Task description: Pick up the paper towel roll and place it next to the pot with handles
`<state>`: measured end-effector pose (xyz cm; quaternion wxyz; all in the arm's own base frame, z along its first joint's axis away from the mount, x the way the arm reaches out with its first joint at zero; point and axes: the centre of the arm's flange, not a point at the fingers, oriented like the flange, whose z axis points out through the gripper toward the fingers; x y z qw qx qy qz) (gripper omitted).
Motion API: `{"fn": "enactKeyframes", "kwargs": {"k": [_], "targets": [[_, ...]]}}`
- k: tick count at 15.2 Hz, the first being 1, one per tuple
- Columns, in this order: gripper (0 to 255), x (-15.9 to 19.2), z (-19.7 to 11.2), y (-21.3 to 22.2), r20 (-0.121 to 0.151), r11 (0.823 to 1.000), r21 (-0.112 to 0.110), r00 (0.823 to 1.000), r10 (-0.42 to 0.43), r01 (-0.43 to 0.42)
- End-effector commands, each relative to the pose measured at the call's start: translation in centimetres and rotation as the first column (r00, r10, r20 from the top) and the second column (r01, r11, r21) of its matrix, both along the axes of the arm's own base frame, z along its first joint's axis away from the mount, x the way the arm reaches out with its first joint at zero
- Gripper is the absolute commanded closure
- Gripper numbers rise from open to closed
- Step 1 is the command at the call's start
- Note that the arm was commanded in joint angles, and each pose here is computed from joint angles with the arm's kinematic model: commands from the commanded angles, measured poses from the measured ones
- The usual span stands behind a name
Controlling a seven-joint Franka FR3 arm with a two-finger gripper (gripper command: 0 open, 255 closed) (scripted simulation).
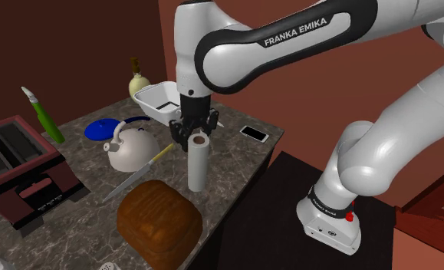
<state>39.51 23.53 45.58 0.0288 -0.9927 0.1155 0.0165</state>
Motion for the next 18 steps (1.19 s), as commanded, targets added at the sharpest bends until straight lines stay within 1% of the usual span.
{"fn": "enactKeyframes", "kwargs": {"k": [1, 18], "targets": [[255, 0.1, 1.1, 0.1, 0.0, 1.0, 0.0, 1.0, 0.0, 0.0], [255, 0.1, 10.1, 0.1, 0.0, 1.0, 0.0, 1.0, 0.0, 0.0]]}}
